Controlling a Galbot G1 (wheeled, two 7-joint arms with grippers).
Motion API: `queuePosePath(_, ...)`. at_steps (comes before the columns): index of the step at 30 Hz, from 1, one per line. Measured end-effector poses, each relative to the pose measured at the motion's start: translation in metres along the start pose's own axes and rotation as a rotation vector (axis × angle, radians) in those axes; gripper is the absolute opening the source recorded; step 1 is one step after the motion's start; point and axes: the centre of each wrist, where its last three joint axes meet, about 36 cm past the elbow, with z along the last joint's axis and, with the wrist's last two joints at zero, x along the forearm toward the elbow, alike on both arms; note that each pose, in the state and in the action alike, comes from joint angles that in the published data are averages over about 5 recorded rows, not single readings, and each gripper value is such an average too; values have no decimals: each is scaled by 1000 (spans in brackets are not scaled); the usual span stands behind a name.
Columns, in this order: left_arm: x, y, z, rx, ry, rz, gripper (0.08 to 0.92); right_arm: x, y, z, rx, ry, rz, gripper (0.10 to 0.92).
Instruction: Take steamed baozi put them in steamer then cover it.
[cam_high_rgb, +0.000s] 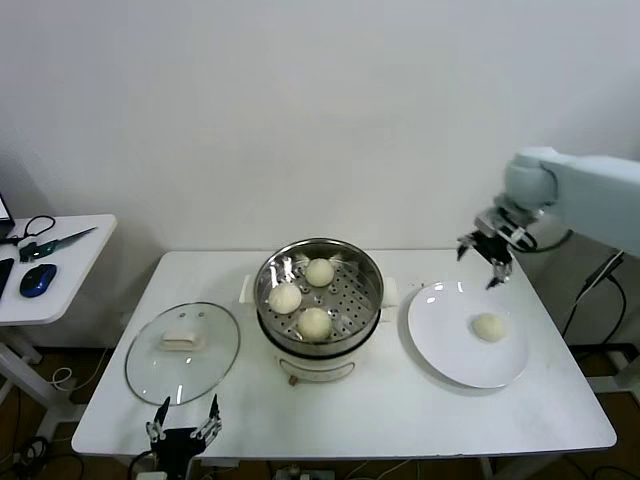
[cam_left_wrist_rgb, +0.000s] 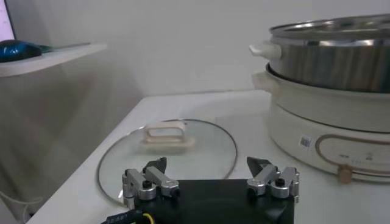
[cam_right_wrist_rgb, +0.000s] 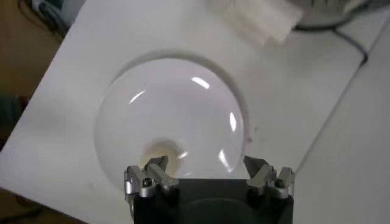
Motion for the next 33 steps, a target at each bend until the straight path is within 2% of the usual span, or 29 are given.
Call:
queuePosePath(17, 4, 0, 8, -12, 23, -9, 823, -105, 43, 57, -281, -2, -20, 823)
queuePosePath(30, 6, -2, 10, -22, 28, -7, 823, -151, 52, 59, -363, -25, -21, 822)
queuePosePath(33, 6, -2, 10, -23, 28, -7, 823, -153, 54, 61, -371, -21, -22, 791)
